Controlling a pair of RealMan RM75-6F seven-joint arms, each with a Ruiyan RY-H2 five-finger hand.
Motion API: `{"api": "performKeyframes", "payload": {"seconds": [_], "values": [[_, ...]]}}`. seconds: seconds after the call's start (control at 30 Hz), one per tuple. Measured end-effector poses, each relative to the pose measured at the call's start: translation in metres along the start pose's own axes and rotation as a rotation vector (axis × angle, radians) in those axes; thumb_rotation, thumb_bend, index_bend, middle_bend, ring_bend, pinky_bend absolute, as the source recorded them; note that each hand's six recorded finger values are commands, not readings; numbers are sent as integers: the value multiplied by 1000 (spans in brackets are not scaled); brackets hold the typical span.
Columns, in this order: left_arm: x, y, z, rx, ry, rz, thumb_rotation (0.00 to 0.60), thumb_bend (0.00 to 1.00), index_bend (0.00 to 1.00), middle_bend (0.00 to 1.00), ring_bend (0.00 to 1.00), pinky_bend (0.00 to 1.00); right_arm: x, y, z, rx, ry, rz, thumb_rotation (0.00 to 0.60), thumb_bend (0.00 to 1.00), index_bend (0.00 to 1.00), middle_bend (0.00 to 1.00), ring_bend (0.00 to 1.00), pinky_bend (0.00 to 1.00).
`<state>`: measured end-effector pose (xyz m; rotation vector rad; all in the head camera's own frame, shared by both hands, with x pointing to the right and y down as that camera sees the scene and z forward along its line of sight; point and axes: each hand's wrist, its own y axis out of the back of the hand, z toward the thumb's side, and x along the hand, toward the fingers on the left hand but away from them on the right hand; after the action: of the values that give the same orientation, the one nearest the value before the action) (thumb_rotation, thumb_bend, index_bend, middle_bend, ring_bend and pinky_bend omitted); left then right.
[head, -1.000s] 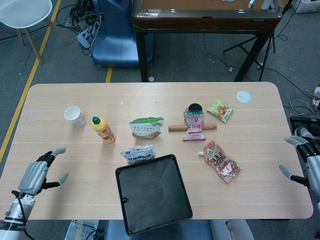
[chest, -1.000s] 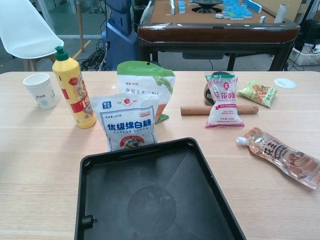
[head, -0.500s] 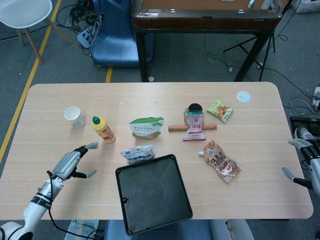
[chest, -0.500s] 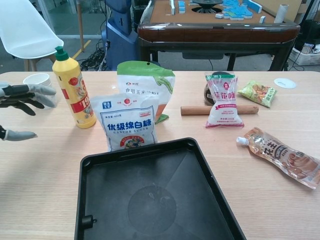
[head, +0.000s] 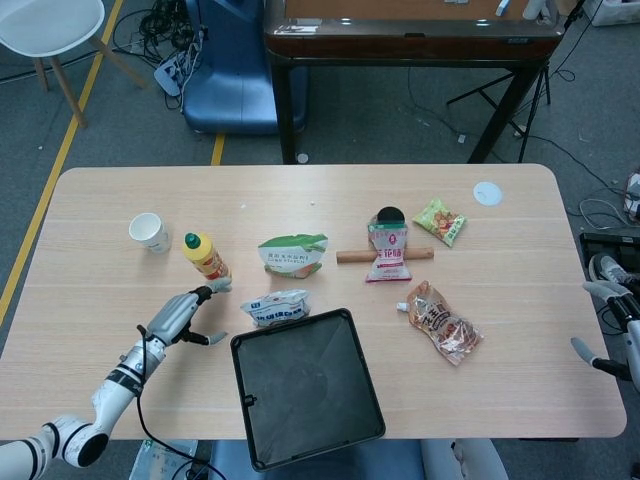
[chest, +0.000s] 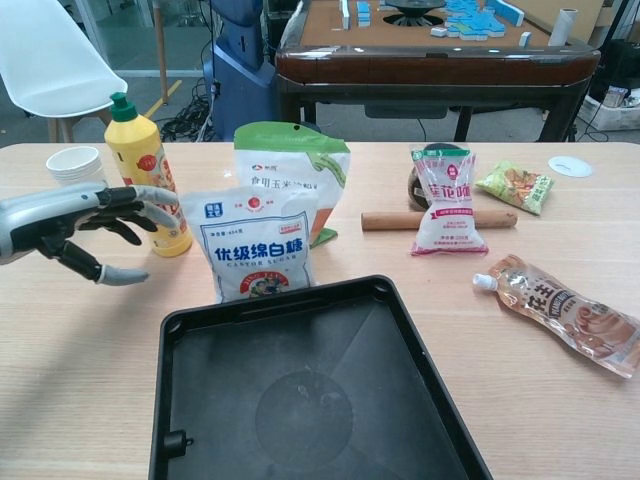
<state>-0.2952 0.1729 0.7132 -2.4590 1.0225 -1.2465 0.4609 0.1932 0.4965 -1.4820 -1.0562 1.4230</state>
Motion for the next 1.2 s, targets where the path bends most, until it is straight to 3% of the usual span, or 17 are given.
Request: {"api": "performKeyframes", "payload": {"seconds": [0.53,1.2], "values": [[45,-31,22,-78,-42,-62,600,219,94,172,164,180,2,0,-3,8,-18,4,600,195,244,262,203,214],[69,-53,31,-138,-43,-82,600,219,98,172,173,180,5,1,-10,6,-42,4,600,195,245,262,203,214]]}}
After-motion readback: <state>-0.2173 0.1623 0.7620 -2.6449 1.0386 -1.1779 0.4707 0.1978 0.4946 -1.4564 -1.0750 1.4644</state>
